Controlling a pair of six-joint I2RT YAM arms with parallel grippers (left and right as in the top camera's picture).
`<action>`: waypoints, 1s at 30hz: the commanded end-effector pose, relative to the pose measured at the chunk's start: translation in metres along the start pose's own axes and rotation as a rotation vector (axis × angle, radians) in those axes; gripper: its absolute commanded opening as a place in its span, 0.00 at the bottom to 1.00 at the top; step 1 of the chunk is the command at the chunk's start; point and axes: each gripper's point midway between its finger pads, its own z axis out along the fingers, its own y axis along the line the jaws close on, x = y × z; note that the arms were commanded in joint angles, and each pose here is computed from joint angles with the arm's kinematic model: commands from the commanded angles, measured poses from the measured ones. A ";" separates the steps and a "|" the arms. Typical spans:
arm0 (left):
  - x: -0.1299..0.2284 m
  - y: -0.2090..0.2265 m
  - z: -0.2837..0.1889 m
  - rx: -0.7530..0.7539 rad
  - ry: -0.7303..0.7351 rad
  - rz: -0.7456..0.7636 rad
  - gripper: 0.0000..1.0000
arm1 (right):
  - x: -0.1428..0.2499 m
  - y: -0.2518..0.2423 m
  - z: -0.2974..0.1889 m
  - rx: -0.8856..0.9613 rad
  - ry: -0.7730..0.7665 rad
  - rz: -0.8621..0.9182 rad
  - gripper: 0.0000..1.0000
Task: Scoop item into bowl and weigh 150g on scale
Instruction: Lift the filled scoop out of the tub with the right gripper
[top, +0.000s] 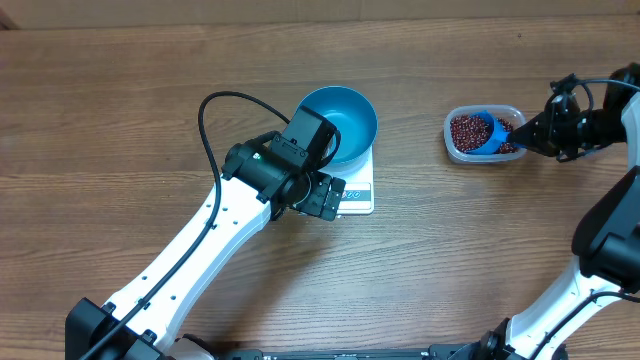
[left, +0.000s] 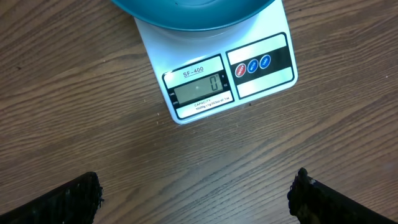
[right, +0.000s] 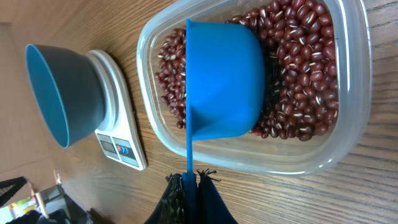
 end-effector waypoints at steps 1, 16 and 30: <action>-0.003 0.000 -0.009 0.014 -0.028 -0.008 1.00 | 0.001 0.001 -0.002 -0.053 -0.013 -0.010 0.04; -0.003 0.000 -0.009 0.014 -0.028 -0.008 1.00 | 0.003 0.009 -0.011 -0.163 -0.050 -0.051 0.04; -0.003 0.000 -0.009 0.014 -0.028 -0.008 1.00 | 0.002 0.001 -0.039 -0.259 -0.139 -0.015 0.04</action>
